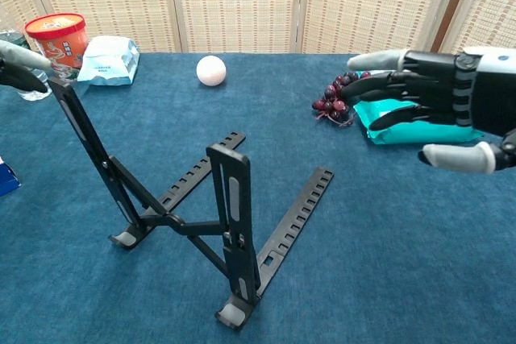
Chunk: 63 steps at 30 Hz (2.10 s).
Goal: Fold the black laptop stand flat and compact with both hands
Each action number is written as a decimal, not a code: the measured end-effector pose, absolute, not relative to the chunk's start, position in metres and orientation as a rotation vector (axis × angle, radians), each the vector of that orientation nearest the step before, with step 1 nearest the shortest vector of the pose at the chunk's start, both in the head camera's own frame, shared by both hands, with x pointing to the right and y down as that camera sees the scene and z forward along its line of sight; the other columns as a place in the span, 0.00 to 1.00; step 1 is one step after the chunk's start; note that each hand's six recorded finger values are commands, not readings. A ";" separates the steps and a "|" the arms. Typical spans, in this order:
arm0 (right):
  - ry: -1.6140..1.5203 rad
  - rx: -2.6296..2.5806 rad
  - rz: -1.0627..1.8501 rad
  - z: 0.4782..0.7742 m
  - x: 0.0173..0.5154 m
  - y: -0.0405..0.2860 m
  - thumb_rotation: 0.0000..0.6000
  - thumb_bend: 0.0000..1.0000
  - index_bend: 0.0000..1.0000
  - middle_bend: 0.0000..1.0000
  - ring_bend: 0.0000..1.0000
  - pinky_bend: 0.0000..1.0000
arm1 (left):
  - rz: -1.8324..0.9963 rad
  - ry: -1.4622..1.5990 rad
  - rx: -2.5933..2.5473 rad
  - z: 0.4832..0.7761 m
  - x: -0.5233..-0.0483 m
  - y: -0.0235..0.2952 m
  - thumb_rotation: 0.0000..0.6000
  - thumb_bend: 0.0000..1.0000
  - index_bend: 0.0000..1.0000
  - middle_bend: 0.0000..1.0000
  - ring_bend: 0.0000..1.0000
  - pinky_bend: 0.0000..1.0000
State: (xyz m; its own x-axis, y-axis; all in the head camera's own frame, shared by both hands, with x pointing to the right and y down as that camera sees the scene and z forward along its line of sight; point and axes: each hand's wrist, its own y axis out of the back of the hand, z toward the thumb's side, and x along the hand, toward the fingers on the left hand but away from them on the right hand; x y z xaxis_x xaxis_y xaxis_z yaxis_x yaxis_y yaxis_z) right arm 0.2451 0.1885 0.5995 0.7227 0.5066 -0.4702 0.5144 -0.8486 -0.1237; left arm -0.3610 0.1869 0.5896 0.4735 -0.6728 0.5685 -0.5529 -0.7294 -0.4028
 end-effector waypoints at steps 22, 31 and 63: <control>1.116 3.020 -1.150 0.570 0.300 0.169 1.00 0.21 0.00 0.11 0.01 0.15 | -0.992 0.968 -3.031 0.647 -0.316 0.152 1.00 0.13 0.21 0.31 0.22 0.17; 1.140 2.996 -1.155 0.568 0.304 0.169 1.00 0.21 0.00 0.11 0.01 0.15 | -0.997 0.930 -3.152 0.662 -0.302 0.152 1.00 0.13 0.21 0.34 0.28 0.25; 1.200 2.964 -1.138 0.566 0.315 0.168 1.00 0.21 0.00 0.11 0.01 0.15 | -1.048 0.896 -3.320 0.678 -0.288 0.158 1.00 0.13 0.21 0.36 0.30 0.35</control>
State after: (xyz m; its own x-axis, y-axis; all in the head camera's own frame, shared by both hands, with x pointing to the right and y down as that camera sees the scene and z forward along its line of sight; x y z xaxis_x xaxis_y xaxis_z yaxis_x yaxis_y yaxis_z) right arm 0.3146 0.1684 0.5663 0.5326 0.6915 -0.4880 0.5241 -0.7222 -0.4513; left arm -0.2883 0.1579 0.6785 0.7207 -0.3092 0.6204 -0.5648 -0.7809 0.2669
